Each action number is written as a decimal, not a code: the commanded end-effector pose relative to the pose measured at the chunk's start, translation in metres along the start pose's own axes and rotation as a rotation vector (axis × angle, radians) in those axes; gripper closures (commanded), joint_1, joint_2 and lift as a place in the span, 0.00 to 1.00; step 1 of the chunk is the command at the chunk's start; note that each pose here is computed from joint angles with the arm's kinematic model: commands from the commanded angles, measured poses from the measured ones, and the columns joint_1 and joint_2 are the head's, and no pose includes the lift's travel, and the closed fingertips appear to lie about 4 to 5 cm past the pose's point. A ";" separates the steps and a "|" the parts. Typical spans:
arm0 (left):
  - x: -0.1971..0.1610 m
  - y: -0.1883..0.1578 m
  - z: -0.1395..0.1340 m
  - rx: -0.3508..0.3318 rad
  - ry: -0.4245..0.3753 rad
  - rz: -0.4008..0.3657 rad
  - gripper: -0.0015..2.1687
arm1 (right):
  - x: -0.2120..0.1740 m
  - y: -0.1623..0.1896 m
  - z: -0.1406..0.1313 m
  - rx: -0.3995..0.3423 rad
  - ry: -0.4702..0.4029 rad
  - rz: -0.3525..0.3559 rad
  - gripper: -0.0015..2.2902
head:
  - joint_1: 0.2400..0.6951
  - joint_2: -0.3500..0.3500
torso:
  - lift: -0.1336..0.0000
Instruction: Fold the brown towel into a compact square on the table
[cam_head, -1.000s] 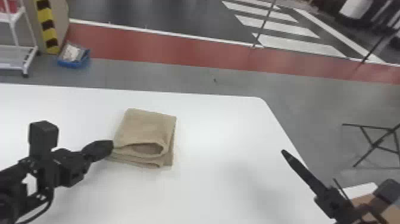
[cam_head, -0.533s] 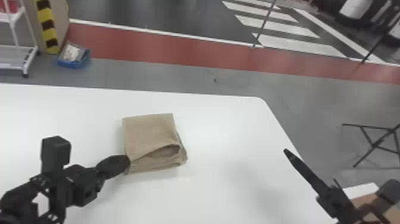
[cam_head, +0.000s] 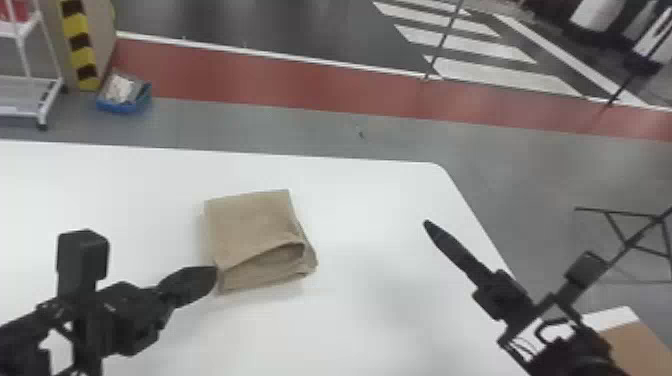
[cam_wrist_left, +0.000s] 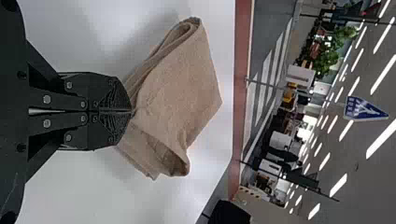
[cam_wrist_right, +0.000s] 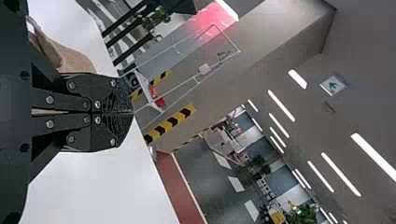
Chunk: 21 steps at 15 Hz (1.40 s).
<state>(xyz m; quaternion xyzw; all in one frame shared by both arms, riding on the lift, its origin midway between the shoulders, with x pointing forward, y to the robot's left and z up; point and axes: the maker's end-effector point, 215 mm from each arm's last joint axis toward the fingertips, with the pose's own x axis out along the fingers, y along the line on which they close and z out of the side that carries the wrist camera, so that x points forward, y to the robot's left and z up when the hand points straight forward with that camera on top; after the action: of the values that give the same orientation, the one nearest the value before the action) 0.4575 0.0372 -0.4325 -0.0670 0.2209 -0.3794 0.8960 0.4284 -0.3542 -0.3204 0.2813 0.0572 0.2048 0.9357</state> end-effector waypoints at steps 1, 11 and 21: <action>-0.019 0.023 0.017 0.017 -0.037 0.050 0.57 | 0.058 0.042 -0.019 -0.095 0.039 0.056 0.83 | 1.00 0.00 | 0.07; -0.059 0.078 0.047 0.059 -0.121 0.151 0.57 | 0.186 0.109 -0.128 -0.372 0.248 0.111 0.83 | 1.00 0.46 | 0.07; -0.054 0.069 0.050 0.054 -0.125 0.131 0.57 | 0.159 0.098 -0.191 -0.316 0.349 0.102 0.83 | 1.00 0.50 | 0.07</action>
<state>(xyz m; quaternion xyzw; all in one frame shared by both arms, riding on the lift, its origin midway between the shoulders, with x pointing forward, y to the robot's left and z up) 0.4921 0.1212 -0.3881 -0.0524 0.1567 -0.3207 0.9327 0.5041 -0.1196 -0.4181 0.0919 0.1673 0.3029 0.9337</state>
